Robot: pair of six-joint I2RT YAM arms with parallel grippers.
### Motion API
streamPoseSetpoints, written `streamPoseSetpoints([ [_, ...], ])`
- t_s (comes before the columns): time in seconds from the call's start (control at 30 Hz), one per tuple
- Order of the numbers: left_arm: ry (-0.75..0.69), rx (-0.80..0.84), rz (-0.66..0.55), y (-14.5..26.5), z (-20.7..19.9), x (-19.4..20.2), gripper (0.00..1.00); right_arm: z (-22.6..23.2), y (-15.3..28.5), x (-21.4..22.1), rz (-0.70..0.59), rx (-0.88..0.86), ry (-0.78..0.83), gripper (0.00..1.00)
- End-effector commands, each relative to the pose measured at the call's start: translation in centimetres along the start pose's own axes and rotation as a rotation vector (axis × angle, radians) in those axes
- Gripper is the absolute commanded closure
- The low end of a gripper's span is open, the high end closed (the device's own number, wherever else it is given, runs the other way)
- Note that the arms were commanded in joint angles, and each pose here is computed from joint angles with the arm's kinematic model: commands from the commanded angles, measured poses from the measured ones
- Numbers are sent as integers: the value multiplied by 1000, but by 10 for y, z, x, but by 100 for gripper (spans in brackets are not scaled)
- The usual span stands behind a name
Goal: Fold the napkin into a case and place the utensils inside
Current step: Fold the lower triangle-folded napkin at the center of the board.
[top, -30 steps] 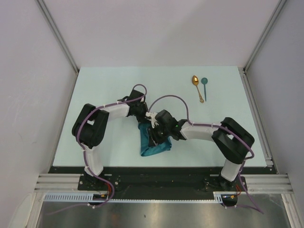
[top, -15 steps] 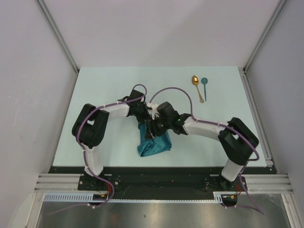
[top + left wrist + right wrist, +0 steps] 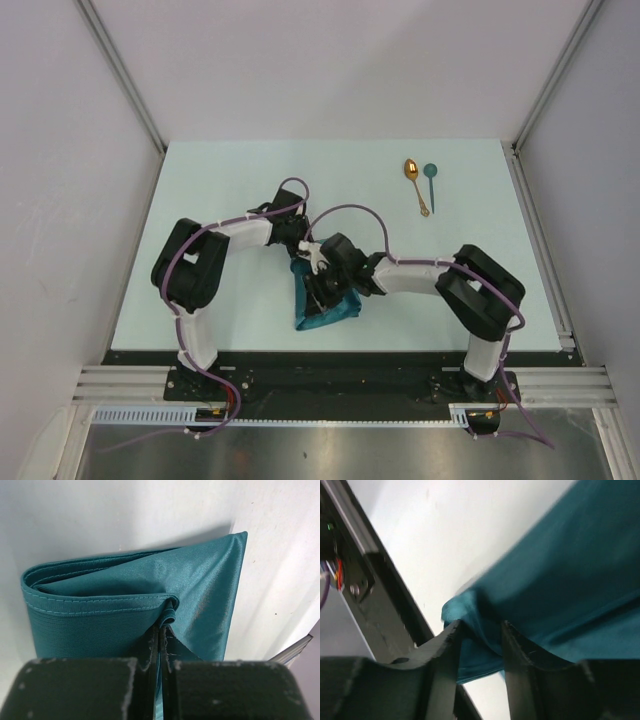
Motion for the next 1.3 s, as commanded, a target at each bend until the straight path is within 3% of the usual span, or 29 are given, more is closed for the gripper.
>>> streamPoseSetpoints([
  [0.0, -40, 18, -33, 11, -11, -8, 100, 26, 38, 12, -51, -77, 10, 62],
  [0.23, -42, 22, -31, 11, -12, -9, 100, 17, 68, 26, -100, -35, -45, 68],
  [0.37, -40, 25, -33, 12, -12, -8, 100, 1, 79, -2, -178, 61, -224, 52],
  [0.43, -37, 29, -37, 13, -13, -8, 100, 8, 79, -7, -198, 11, -311, 46],
  [0.47, -37, 29, -37, 13, -13, -8, 100, 3, 76, -4, -201, 30, -356, 38],
  [0.57, -39, 32, -42, 16, -14, -8, 100, -2, 65, 10, -163, 10, -528, 31],
  [0.73, -41, 36, -41, 16, -14, -8, 100, 8, 46, 17, -113, -119, -674, 26],
  [0.87, -44, 43, -45, 17, -16, -8, 100, 1, 35, 28, -68, -94, -771, 27],
  [1.07, -46, 53, -51, 19, -18, -10, 100, 9, 23, 37, -31, -137, -813, 37],
  [1.27, -52, 49, -54, 18, -17, -10, 100, 4, 20, 46, -18, -114, -838, 37],
])
Point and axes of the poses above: each gripper's point midway between its finger pads, its own y axis back along the fingers, its own z axis along the line the jaws close on, x = y × z, the point moved 3 cm from there along y, back along the fingers, and after that the axes turned 12 degrees about -y, right-handed, at the moved point
